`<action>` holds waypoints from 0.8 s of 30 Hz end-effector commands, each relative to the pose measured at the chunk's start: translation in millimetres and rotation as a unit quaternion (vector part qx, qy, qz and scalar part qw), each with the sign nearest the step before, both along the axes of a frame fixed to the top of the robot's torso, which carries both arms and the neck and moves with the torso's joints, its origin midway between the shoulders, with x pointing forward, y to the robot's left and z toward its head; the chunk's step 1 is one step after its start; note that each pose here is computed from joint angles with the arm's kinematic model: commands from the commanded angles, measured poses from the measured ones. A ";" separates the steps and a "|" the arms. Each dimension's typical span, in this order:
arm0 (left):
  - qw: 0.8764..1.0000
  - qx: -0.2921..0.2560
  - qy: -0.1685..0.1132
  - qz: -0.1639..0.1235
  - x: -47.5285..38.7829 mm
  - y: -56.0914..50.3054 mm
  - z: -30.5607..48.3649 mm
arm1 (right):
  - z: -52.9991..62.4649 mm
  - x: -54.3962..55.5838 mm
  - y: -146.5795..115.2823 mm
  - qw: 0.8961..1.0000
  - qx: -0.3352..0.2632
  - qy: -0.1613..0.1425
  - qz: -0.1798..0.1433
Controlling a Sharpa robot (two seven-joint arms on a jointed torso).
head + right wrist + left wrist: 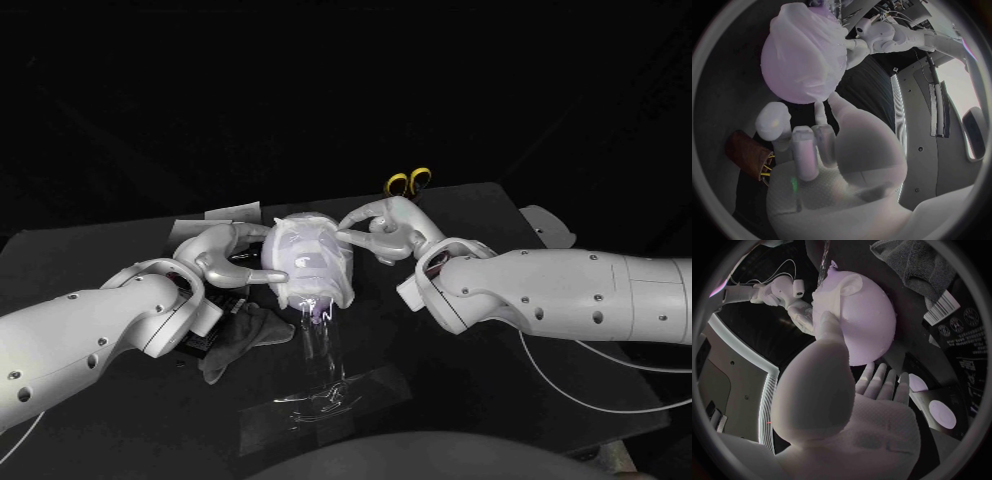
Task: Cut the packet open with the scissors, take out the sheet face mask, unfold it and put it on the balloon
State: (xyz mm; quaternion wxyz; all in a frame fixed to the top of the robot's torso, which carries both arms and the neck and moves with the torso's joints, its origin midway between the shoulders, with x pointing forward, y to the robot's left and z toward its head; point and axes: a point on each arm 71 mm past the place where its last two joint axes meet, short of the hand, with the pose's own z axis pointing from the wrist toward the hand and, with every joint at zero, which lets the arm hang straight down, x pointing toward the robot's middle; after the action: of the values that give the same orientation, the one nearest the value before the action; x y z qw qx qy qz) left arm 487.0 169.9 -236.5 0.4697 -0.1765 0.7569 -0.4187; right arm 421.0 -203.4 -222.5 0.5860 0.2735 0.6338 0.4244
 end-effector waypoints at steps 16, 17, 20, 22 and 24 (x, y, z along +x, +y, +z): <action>1.000 0.000 0.004 -0.004 -1.0 -1.4 -0.5 | -2.4 5.5 0.5 1.000 -0.028 -0.007 -0.006; 1.000 0.000 0.004 -0.004 -1.0 -1.3 -0.5 | -2.8 5.4 0.8 1.000 -0.029 -0.007 -0.006; 1.000 0.000 0.004 -0.003 -1.1 -1.0 -0.4 | -4.0 5.0 2.1 0.999 -0.032 -0.006 -0.005; 1.000 0.000 0.004 -0.003 -1.1 -0.9 -0.4 | -4.7 4.6 2.8 0.999 -0.034 -0.006 -0.004; 1.000 0.000 0.004 -0.003 -1.2 -0.9 -0.4 | -5.5 4.4 3.1 0.999 -0.036 -0.004 -0.004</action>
State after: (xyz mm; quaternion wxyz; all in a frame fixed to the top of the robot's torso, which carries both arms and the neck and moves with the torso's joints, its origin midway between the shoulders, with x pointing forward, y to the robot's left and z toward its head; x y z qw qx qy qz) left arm 486.6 170.6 -236.4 0.4696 -0.1768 0.7570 -0.4186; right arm 425.8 -201.4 -227.9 0.5950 0.2636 0.6428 0.4041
